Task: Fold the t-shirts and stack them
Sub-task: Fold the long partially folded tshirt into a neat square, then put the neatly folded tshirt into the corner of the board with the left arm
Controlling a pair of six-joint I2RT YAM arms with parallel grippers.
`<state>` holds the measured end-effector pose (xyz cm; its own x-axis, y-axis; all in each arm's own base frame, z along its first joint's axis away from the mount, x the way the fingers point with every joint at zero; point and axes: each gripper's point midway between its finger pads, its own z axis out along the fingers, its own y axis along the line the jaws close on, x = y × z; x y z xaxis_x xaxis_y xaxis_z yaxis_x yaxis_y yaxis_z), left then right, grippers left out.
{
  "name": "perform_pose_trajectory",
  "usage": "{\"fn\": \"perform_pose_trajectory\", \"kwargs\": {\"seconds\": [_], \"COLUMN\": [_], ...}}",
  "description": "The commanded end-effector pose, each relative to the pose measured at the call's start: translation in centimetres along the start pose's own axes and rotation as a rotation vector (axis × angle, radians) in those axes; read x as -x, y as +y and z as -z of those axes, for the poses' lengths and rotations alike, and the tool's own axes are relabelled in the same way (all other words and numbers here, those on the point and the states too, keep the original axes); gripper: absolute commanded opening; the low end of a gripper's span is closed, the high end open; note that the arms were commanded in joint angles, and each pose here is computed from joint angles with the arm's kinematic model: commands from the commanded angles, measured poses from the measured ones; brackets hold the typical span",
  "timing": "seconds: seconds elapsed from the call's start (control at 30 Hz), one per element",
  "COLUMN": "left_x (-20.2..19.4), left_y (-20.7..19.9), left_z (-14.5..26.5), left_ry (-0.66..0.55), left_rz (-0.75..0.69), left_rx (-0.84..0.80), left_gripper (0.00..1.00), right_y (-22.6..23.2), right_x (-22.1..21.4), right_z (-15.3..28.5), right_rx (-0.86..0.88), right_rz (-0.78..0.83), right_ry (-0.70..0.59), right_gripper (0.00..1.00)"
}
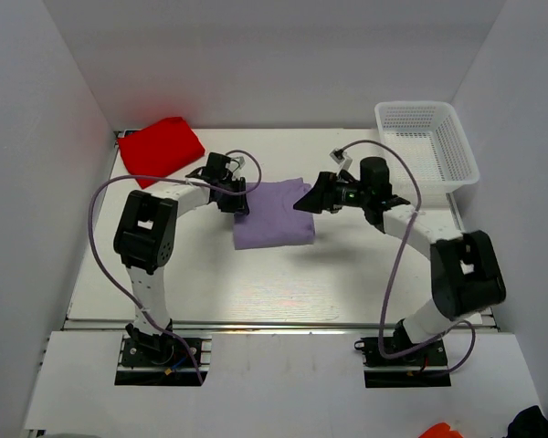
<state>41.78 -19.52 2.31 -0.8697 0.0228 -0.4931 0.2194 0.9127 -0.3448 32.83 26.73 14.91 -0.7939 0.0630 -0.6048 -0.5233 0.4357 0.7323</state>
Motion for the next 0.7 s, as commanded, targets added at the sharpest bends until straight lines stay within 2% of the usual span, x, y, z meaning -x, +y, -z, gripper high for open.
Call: {"fn": "perform_pose_trajectory", "kwargs": {"seconds": [0.0,0.07,0.1,0.17,0.23,0.37,0.5,0.63,0.67], "left_x": [-3.2,-3.6,-3.6,-3.6,-2.7,2.5,7.9,12.6,12.9], "left_y": [2.0,2.0,2.1,2.2,2.5,2.8,1.6,0.9,1.1], "left_z": [-1.6,-1.9,-1.9,-2.0,-1.3,1.9,6.1,9.3,8.7], "left_ry": [0.111,0.122,0.119,0.116,0.093,-0.046,-0.213,-0.320,-0.303], "left_rz": [-0.010,-0.017,-0.017,-0.027,-0.067,-0.135,-0.217,-0.280,-0.306], "left_rx": [0.119,0.126,0.135,0.153,0.182,0.280,0.259,0.314,0.321], "left_gripper": [0.40,0.30,0.16,0.00,0.00,0.00,0.00,0.00,0.00], "right_y": [2.9,2.5,3.2,2.5,2.0,1.3,0.4,-0.1,-0.7], "right_x": [1.7,1.3,1.4,1.0,0.7,0.0,-0.8,-0.9,-0.9], "right_z": [2.2,2.7,3.5,4.1,5.0,6.8,8.4,10.2,10.7], "right_rx": [0.005,-0.030,-0.032,-0.084,-0.141,-0.229,-0.319,-0.411,-0.454], "right_rz": [0.108,0.101,0.123,0.107,0.120,0.136,0.140,0.173,0.172], "right_ry": [-0.068,-0.077,-0.097,-0.106,-0.132,-0.162,-0.187,-0.221,-0.232], "right_gripper": [0.90,0.90,0.90,0.90,0.90,0.90,0.90,0.90,0.90]}}
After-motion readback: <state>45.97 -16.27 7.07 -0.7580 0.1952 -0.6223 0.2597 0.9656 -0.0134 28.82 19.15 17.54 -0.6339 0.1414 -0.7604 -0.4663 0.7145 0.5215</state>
